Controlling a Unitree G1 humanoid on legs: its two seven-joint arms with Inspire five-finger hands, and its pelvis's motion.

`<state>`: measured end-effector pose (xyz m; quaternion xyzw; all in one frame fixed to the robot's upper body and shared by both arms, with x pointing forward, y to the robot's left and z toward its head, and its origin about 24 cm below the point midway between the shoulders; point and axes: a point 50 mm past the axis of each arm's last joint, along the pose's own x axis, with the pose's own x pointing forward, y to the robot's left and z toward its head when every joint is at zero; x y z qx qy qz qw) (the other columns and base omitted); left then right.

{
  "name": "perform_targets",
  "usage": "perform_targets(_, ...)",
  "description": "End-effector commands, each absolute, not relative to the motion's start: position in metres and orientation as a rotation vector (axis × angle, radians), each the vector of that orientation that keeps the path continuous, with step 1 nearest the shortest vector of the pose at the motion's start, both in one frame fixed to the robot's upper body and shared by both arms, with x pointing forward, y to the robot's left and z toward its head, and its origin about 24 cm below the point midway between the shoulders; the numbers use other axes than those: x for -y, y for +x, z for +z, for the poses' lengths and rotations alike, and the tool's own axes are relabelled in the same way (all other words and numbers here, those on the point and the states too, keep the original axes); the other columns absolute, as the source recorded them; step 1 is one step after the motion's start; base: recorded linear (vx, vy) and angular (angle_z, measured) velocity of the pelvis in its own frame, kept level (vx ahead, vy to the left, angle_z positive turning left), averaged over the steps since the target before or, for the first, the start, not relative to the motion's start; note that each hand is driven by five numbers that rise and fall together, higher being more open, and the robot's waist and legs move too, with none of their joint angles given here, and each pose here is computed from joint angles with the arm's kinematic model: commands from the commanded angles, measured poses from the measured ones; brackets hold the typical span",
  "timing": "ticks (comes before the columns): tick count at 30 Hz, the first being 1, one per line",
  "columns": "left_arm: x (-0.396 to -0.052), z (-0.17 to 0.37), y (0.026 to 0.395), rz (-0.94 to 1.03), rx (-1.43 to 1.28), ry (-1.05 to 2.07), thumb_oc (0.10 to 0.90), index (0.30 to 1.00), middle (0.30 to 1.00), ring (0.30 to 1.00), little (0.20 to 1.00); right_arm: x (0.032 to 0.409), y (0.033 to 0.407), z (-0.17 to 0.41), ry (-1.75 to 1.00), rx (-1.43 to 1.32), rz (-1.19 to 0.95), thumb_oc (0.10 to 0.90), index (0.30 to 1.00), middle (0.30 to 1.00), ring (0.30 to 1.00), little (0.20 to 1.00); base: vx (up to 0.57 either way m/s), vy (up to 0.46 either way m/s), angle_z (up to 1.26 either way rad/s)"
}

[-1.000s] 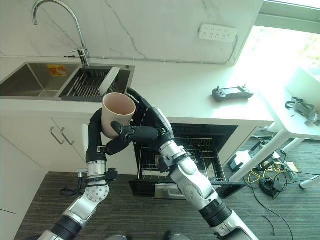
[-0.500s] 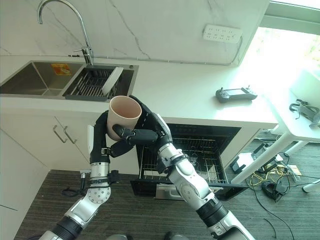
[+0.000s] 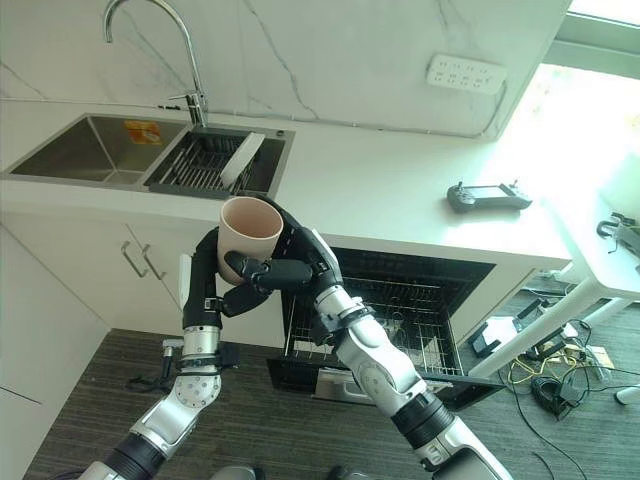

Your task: Place the dishes in the dishwasher.

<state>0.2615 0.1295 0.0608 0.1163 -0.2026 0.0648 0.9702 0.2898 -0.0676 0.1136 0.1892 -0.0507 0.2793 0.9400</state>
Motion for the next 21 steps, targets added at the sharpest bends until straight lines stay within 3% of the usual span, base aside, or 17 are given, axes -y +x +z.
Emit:
perform_targets(1,-0.089,0.1,0.263,-0.109,0.648,0.172,0.4,0.3,0.3,0.3,0.3,0.032,0.293,0.201,0.404,0.486,0.745,0.4,0.3,0.3,0.3,0.3,0.0,0.0,0.0)
perform_targets(12,-0.086,0.096,0.264,-0.141,0.63,0.236,0.4,0.3,0.3,0.3,0.3,0.029,0.291,0.205,0.371,0.524,0.753,0.4,0.3,0.3,0.3,0.3,0.0,0.0,0.0)
perform_targets(13,-0.087,0.095,0.264,-0.142,0.631,0.244,0.452,0.378,0.378,0.378,0.378,0.028,0.291,0.206,0.375,0.524,0.755,0.4,0.3,0.3,0.3,0.3,0.0,0.0,0.0)
perform_targets(14,-0.086,0.095,0.264,-0.142,0.633,0.25,0.577,0.566,0.566,0.566,0.566,0.027,0.291,0.206,0.378,0.523,0.756,0.4,0.3,0.3,0.3,0.3,0.0,0.0,0.0)
perform_targets(15,-0.086,0.095,0.265,-0.143,0.635,0.254,0.74,0.811,0.811,0.811,0.811,0.027,0.291,0.206,0.383,0.521,0.755,0.4,0.3,0.3,0.3,0.3,0.0,0.0,0.0)
perform_targets(16,-0.086,0.096,0.264,-0.146,0.649,0.262,0.8,0.9,0.9,0.9,0.9,0.028,0.292,0.206,0.409,0.521,0.723,0.4,0.3,0.3,0.3,0.3,0.0,0.0,0.0)
perform_targets(21,-0.086,0.098,0.265,-0.14,0.668,0.298,0.8,0.9,0.9,0.9,0.9,0.044,0.298,0.209,0.5,0.557,0.564,0.4,0.3,0.3,0.3,0.3,0.0,0.0,0.0)
